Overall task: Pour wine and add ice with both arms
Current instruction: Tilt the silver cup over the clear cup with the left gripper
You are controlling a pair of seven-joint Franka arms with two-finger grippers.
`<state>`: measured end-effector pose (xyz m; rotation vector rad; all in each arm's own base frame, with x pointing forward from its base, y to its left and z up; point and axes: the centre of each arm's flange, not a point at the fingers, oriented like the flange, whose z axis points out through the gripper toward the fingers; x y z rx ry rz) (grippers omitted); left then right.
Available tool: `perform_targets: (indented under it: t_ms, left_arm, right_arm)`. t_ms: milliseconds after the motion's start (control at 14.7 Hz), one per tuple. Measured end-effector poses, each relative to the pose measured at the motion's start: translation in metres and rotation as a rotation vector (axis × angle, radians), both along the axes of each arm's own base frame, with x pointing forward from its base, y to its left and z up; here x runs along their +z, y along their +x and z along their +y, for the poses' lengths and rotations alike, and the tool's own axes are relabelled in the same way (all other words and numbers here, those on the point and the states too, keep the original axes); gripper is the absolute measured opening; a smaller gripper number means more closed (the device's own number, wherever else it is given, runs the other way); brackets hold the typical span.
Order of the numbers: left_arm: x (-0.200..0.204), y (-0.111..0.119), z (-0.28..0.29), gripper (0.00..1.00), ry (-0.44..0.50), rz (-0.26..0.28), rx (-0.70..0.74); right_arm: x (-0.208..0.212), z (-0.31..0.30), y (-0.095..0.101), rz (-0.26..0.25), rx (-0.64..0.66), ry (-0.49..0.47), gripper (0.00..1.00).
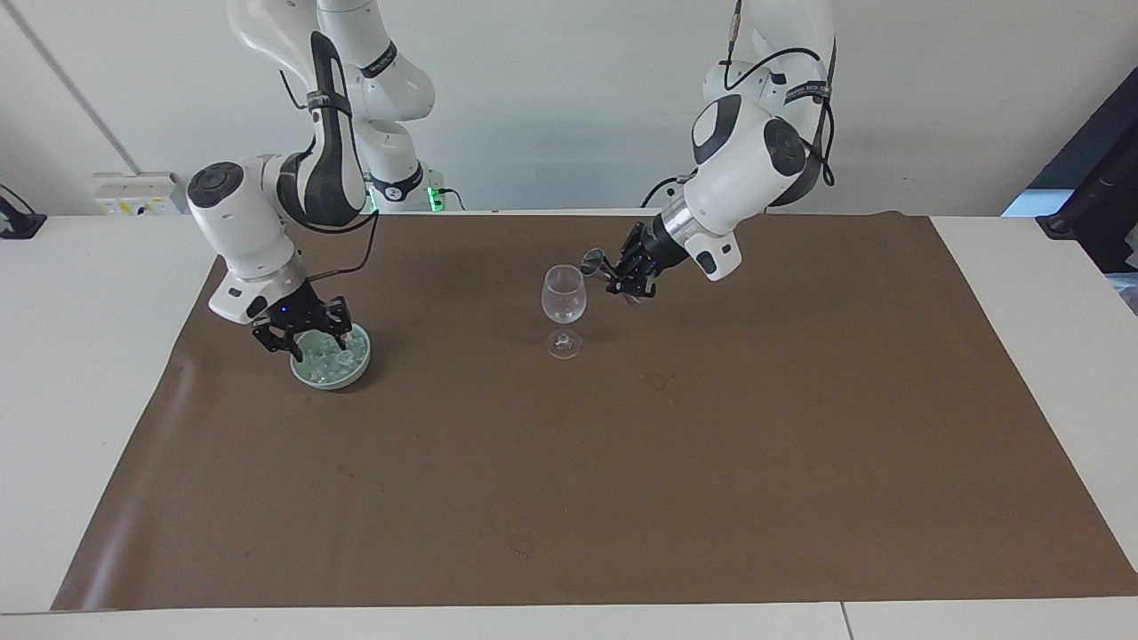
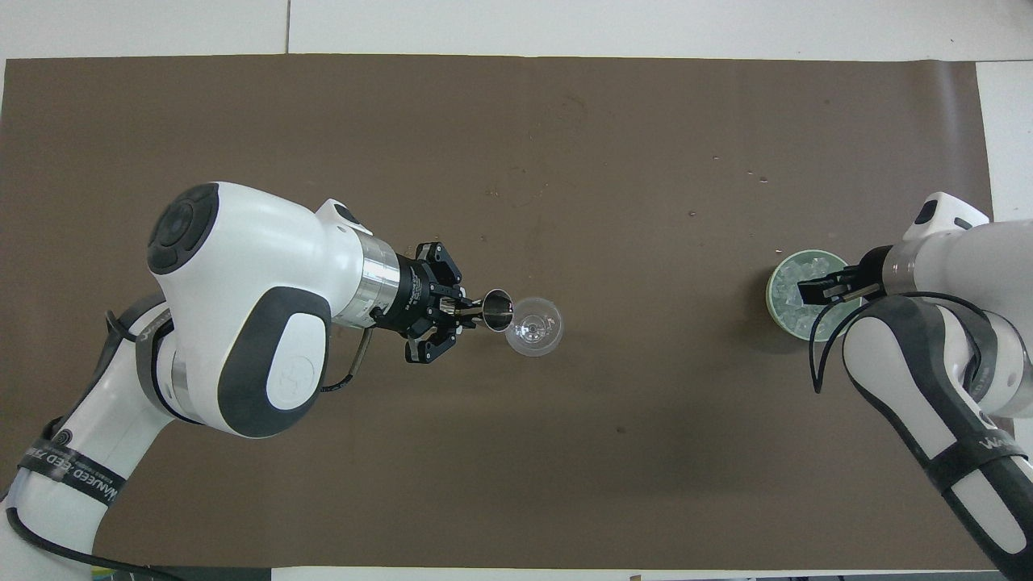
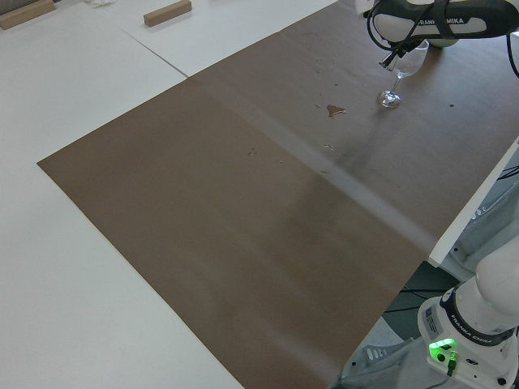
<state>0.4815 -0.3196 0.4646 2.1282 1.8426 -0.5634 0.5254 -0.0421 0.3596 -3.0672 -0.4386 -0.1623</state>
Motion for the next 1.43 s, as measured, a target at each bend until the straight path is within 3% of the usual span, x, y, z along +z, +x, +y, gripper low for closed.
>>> perform_targets:
  t_ms: [408,476,749,1021,1429]
  left_arm:
    - [0.005,-0.016,-0.029,0.21,0.174,-0.113,-0.044]
    - [0.005,-0.019,-0.034,0.21,0.198,-0.130,-0.054]
    - [0.012,-0.021,-0.043,0.21,0.298,-0.223,-0.053]
    - [0.017,-0.022,-0.052,0.21,0.340,-0.276,-0.083]
    - [0.017,-0.043,-0.078,0.21,0.429,-0.364,-0.122]
  right_arm:
    - [-0.015,0.003,-0.008,-0.013,0.002,-0.005,0.72]
    - [-0.016,0.004,-0.009,-0.012,0.003,-0.005,0.67]
    - [-0.021,0.011,-0.011,-0.002,0.017,-0.004,0.63]
    - [-0.026,0.012,-0.015,0.007,0.018,-0.004,0.62]
    - [-0.031,0.012,-0.019,0.016,0.018,-0.003,0.58]
